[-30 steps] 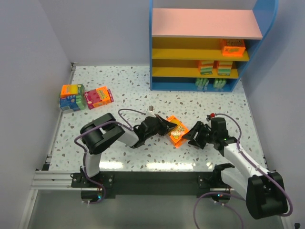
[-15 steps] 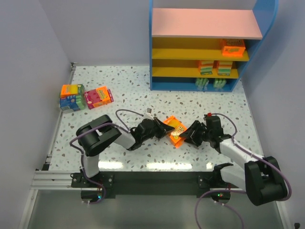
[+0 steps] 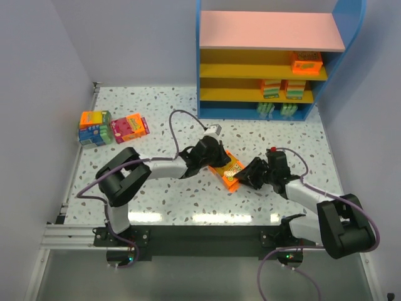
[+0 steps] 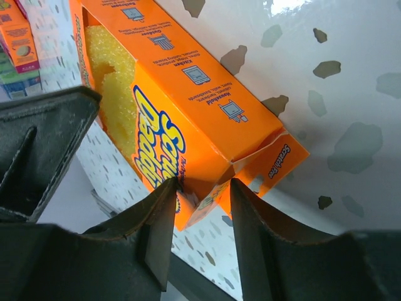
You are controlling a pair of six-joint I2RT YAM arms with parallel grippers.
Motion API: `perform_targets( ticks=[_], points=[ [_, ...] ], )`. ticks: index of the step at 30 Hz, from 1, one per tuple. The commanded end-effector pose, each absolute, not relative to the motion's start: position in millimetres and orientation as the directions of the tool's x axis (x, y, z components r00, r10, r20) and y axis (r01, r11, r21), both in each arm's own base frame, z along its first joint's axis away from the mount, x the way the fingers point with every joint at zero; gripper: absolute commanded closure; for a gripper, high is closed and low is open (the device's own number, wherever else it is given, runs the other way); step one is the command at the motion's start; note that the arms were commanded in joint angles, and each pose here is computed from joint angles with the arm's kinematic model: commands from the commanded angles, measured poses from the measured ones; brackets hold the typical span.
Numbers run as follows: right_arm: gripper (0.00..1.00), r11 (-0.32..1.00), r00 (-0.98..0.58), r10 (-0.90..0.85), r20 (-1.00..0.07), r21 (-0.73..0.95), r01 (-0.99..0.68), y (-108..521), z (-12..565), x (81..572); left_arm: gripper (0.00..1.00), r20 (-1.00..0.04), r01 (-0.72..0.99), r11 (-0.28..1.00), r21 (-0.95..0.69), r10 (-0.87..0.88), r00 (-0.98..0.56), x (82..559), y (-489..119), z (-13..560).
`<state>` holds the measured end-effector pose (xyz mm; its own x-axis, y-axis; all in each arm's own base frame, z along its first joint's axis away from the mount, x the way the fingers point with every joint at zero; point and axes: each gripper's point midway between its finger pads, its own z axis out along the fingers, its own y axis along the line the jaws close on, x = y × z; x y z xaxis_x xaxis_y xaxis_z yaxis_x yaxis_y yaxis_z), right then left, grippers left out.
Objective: Place and organize the cleaning sponges onto the shelf
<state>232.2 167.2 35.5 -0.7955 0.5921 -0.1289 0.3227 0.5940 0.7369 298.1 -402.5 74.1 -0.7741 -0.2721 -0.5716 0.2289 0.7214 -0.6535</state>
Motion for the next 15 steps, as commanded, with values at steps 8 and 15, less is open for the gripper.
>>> perform_targets(
  ticks=[8,15],
  points=[
    [0.67,0.614,-0.751,0.637,-0.171,0.701,0.362,157,23,242,1.00,-0.612,0.456,0.790,-0.410,0.133,-0.780,275,-384,3],
    [1.00,0.617,-0.750,0.639,-0.169,0.695,0.369,156,22,242,1.00,-0.602,0.465,0.767,-0.442,0.131,-0.788,254,-381,6]
  ],
)
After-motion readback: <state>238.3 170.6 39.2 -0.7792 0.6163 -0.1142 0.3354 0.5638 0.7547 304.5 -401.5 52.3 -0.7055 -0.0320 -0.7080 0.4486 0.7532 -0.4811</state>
